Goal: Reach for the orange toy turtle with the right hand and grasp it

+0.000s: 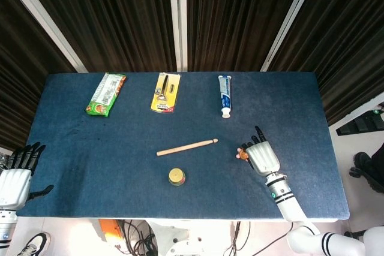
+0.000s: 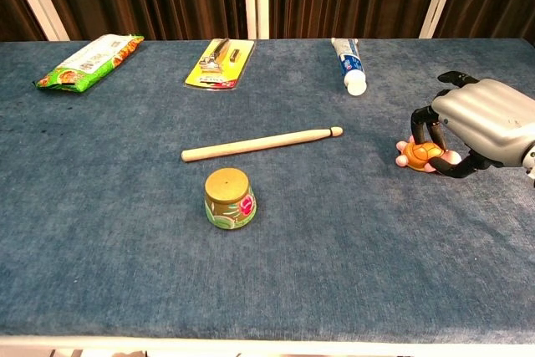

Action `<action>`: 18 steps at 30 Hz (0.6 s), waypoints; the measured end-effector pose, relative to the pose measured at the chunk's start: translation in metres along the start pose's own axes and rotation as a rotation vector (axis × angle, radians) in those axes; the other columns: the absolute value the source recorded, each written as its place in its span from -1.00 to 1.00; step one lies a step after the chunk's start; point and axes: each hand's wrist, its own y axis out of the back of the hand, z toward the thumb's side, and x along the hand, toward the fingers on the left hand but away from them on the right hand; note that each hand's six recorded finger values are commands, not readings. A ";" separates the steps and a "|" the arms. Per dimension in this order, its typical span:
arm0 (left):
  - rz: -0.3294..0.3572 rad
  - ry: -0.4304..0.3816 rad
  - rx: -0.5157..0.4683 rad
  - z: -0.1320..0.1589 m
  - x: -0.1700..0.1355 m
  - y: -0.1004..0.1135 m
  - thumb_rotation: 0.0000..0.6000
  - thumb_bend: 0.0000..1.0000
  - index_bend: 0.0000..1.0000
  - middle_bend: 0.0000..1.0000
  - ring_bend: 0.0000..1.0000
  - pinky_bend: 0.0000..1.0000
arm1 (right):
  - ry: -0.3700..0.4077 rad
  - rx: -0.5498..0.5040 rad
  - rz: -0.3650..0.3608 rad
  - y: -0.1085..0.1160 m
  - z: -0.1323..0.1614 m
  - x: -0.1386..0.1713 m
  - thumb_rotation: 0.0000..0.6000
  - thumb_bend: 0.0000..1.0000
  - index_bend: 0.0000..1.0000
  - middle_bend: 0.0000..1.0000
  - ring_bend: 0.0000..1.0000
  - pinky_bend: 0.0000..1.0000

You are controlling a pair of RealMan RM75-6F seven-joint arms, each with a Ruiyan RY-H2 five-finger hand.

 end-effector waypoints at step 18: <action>0.005 -0.003 0.003 0.002 0.000 0.001 1.00 -0.88 -0.88 -1.00 -1.00 -1.00 | -0.054 -0.049 -0.005 0.019 -0.027 0.012 1.00 -0.96 -1.00 -1.00 -1.00 -1.00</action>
